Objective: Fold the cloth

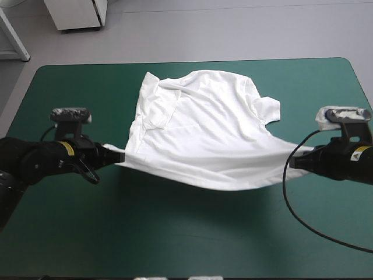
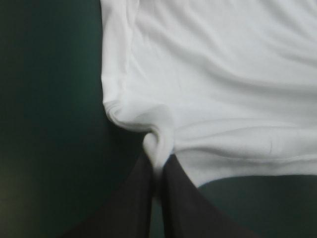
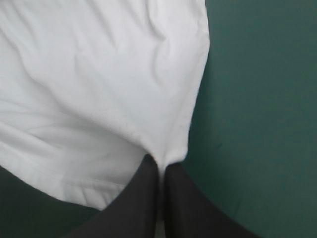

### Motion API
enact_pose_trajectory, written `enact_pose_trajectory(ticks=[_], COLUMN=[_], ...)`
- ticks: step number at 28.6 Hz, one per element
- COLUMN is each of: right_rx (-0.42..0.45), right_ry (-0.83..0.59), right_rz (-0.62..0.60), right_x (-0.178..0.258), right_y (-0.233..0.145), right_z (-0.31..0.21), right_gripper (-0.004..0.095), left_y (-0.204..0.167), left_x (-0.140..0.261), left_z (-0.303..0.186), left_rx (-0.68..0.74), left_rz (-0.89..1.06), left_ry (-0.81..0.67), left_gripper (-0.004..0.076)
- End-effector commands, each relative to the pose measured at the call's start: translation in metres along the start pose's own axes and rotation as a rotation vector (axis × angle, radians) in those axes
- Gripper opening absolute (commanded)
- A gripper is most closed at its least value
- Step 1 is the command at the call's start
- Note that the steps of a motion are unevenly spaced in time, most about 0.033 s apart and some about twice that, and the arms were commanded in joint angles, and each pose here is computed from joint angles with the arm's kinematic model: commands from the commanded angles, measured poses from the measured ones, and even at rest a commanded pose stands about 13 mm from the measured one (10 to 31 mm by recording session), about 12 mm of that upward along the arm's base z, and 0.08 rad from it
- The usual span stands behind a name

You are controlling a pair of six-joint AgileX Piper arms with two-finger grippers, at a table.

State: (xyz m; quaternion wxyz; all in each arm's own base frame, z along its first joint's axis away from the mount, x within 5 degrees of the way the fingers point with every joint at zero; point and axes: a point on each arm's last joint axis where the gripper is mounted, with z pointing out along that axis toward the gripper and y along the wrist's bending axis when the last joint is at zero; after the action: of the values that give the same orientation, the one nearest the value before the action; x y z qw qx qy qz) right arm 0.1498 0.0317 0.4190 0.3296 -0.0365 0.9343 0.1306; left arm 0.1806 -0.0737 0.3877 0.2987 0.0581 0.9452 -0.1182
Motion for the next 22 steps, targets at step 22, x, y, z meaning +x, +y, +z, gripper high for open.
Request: enact_pose_trajectory(ticks=[22], right_rx=[-0.066], right_ry=[-1.339], right_rz=[-0.397], right_x=[-0.130], right_y=[0.068], right_z=[-0.243], right_gripper=[-0.0011], left_y=[-0.042], left_x=[-0.103], left_z=[-0.286], left_rx=[0.227], left_rz=[0.238], left_ry=[-1.320], left_gripper=[-0.0009])
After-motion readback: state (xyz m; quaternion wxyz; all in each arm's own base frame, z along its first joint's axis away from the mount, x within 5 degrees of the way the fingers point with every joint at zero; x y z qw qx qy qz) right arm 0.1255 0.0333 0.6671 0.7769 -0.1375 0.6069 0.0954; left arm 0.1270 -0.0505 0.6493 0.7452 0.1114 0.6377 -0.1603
